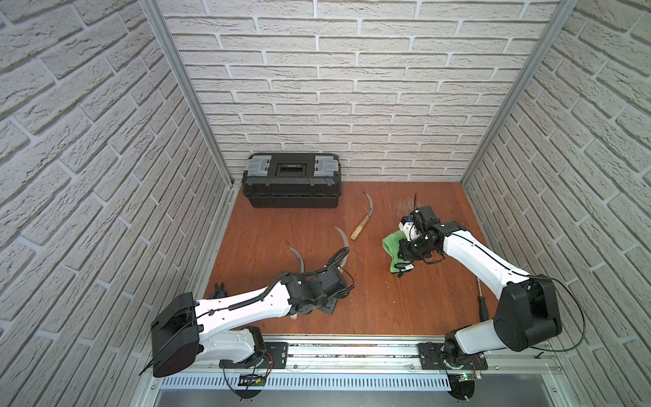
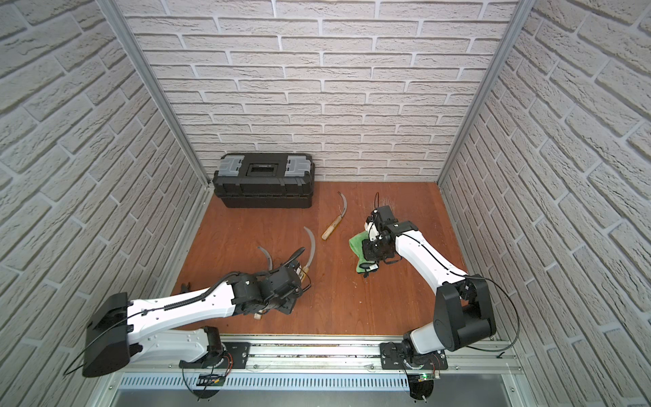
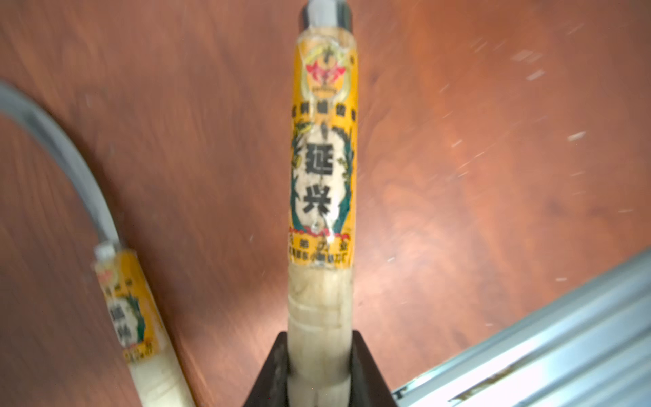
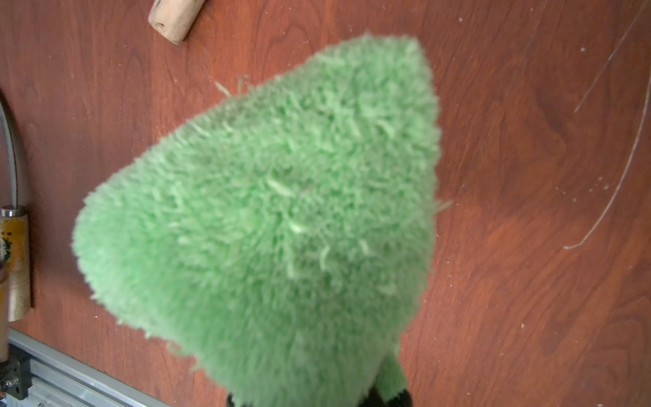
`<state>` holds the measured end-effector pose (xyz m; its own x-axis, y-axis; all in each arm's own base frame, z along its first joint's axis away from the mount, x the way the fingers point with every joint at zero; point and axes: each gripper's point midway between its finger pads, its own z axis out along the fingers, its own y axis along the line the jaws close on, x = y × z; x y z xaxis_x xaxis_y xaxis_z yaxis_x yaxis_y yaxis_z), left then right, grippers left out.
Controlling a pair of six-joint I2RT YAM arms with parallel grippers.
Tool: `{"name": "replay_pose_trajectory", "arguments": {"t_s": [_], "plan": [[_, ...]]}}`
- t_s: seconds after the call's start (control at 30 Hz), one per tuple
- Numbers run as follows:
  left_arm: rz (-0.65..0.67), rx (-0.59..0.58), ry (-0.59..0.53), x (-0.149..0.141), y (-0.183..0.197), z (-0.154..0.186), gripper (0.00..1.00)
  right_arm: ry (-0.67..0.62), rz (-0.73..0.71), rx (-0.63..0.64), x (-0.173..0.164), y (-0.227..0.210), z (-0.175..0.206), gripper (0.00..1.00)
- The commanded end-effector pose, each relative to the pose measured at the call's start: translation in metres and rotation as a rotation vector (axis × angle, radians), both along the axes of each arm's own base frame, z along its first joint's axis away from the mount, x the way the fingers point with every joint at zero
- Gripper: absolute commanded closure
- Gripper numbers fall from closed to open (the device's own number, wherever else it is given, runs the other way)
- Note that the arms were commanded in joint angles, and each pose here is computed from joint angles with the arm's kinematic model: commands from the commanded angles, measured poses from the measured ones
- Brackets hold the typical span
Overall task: Wipe small sickles with rags
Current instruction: Pick up the small sickle from the center of the board.
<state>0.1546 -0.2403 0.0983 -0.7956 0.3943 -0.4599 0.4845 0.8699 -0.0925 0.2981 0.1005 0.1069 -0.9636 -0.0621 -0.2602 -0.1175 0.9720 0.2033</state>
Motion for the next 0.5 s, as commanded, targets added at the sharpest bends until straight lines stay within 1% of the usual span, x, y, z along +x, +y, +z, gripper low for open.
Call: {"name": "replay_pose_trajectory", "arguments": {"t_s": [0.0,0.13,0.23,0.37,0.47], "plan": [[-0.144,0.006,-0.088,0.018,-0.028,0.018,1.00,-0.012,-0.019,-0.026,0.004,-0.008,0.006,0.97],[-0.287,0.028,-0.088,0.036,-0.067,0.012,1.00,0.003,-0.046,-0.063,-0.003,-0.024,0.013,0.97],[-0.341,-0.011,-0.052,0.054,-0.095,0.001,1.00,0.005,-0.064,-0.102,-0.011,-0.037,0.019,0.97],[-0.403,-0.008,-0.038,0.079,-0.123,-0.011,1.00,0.017,-0.097,-0.150,-0.022,-0.054,0.026,0.97],[-0.444,-0.039,-0.024,0.091,-0.143,-0.018,1.00,0.018,-0.111,-0.161,-0.027,-0.061,0.029,0.97]]}}
